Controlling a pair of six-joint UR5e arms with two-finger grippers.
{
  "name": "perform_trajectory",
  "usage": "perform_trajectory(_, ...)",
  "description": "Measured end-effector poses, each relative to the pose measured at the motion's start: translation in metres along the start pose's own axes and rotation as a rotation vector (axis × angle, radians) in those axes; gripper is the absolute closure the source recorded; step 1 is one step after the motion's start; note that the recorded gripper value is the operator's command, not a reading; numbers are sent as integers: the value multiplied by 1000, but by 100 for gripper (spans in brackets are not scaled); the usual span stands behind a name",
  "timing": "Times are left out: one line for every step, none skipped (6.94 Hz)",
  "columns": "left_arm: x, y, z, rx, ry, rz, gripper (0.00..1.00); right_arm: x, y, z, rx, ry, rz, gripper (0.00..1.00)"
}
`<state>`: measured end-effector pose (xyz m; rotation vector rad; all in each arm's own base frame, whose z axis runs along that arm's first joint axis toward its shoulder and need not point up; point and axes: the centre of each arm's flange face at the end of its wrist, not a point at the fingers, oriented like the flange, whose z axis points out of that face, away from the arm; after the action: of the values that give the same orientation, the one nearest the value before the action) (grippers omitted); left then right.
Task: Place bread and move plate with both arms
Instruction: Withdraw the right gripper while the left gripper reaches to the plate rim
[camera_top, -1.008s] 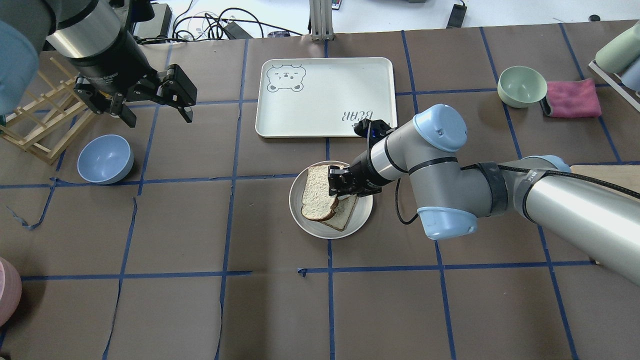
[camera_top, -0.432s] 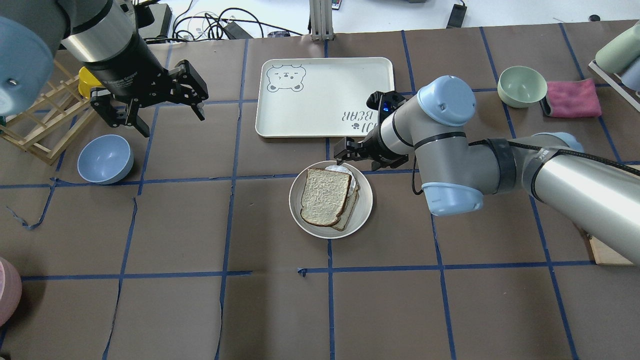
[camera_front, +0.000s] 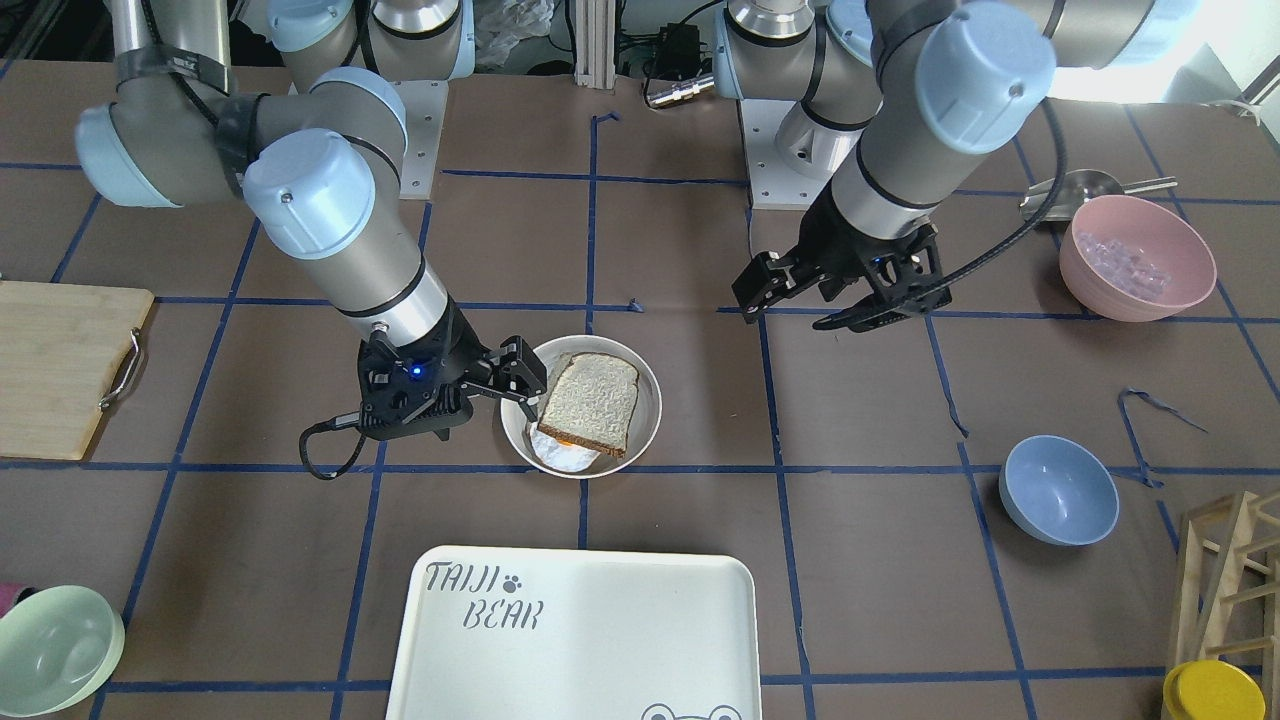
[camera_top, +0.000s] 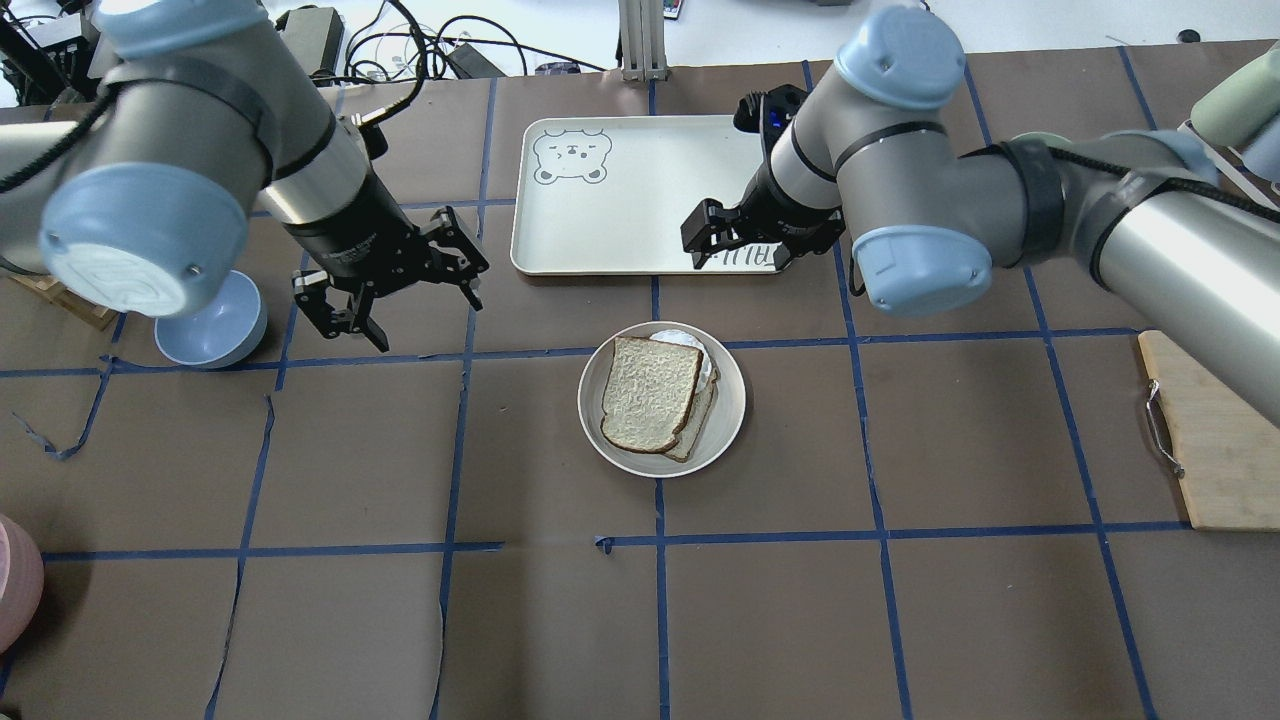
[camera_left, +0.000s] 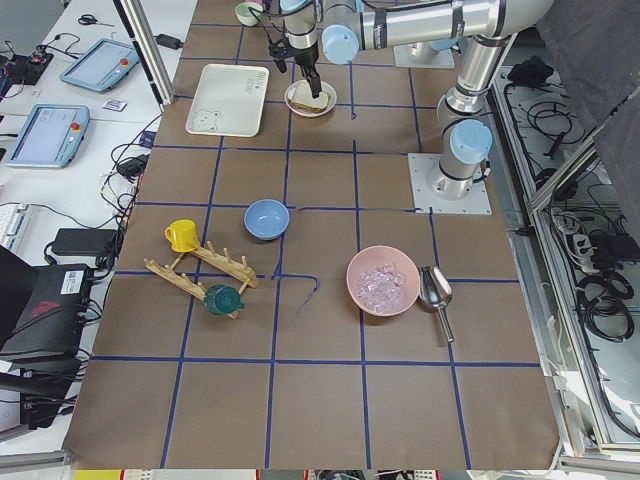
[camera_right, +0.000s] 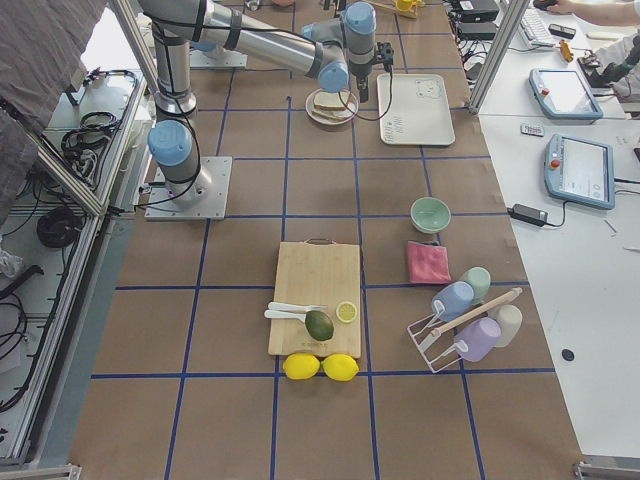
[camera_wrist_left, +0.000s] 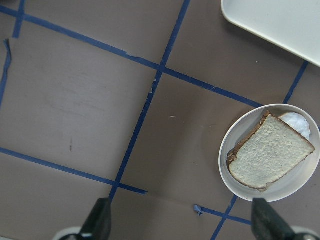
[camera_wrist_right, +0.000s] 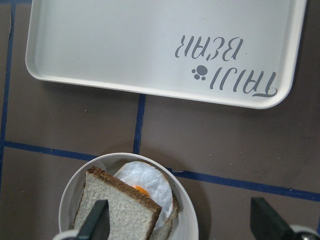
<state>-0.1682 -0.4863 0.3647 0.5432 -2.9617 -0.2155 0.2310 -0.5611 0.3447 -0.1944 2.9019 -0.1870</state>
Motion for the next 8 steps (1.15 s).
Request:
perform_trajectory(12, 7, 49, 6, 2, 32, 6, 0, -17, -33, -26, 65, -46, 0)
perform_trajectory(17, 10, 90, 13, 11, 50, 10, 2, -27, -64, -54, 125, -76, 0)
perform_trajectory(22, 11, 120, 11, 24, 62, 10, 4, -28, -93, -91, 172, -89, 0)
perform_trajectory(29, 8, 142, 15, 33, 77, 10, 4, -18, -122, -111, 193, -90, 0)
perform_trajectory(36, 5, 159, 27, 40, 90, 15, 0, -4, -151, -97, 204, -91, 0)
perform_trajectory(42, 3, 172, 35, 43, 97, 22, -3, 6, -171, -79, 210, -91, 0)
perform_trajectory(45, 2, 182, 35, 42, 102, 46, -2, 10, -179, -71, 211, -84, 0)
perform_trajectory(46, 1, 188, 32, 40, 103, 61, 0, 13, -183, -66, 211, -73, 0)
